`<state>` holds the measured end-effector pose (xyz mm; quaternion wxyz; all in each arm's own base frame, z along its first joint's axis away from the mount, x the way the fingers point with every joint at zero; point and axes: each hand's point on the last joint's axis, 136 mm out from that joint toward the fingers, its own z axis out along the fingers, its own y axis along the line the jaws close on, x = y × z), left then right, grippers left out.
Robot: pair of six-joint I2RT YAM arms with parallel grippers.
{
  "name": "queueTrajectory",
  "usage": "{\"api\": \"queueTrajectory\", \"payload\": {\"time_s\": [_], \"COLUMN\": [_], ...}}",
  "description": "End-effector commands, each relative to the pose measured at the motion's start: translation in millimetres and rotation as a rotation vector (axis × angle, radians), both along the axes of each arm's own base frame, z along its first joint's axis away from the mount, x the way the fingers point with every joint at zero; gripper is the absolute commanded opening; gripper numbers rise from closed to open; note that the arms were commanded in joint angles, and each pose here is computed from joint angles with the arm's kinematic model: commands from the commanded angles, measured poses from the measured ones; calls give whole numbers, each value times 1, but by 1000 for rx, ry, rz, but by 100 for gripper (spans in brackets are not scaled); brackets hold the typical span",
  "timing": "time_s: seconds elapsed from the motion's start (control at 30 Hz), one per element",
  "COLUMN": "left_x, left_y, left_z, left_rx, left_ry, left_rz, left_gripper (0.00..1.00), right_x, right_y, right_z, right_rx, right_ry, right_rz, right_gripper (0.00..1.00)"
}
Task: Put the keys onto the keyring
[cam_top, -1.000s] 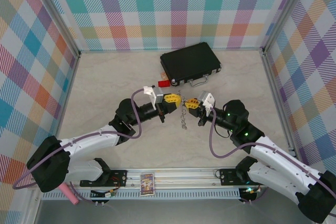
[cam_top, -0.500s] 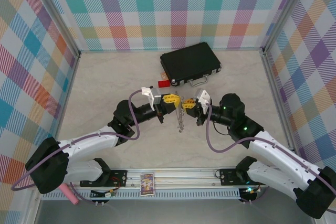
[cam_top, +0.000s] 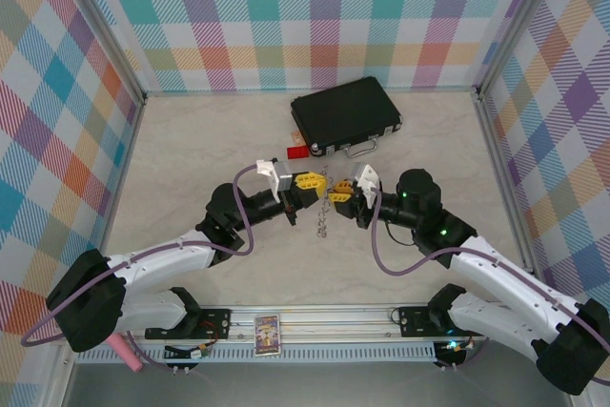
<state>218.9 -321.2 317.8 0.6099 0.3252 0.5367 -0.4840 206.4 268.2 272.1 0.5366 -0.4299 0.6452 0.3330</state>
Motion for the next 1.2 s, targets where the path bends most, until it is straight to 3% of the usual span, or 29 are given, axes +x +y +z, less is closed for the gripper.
{"api": "queueTrajectory", "payload": {"time_s": [0.0, 0.27, 0.43, 0.7, 1.17], "left_x": [-7, -5, -6, -8, -7], "left_y": [6, 4, 4, 2, 1], "left_z": [18, 13, 14, 14, 16], "left_rx": [-57, -39, -39, -38, -40], "left_ry": [-54, -56, -64, -62, -63], "left_rz": [-10, -5, -9, -27, -27], "left_gripper": [0, 0, 0, 0, 0], "right_x": [0, 10, 12, 14, 9], "right_y": [-5, -26, -32, -24, -6], "right_z": [16, 24, 40, 61, 50], "right_rx": [33, 107, 193, 335, 336], "right_ry": [-31, 8, 48, 168, 272], "right_rz": [-24, -138, -116, 40, 182], "right_gripper": [27, 34, 34, 29, 27]}}
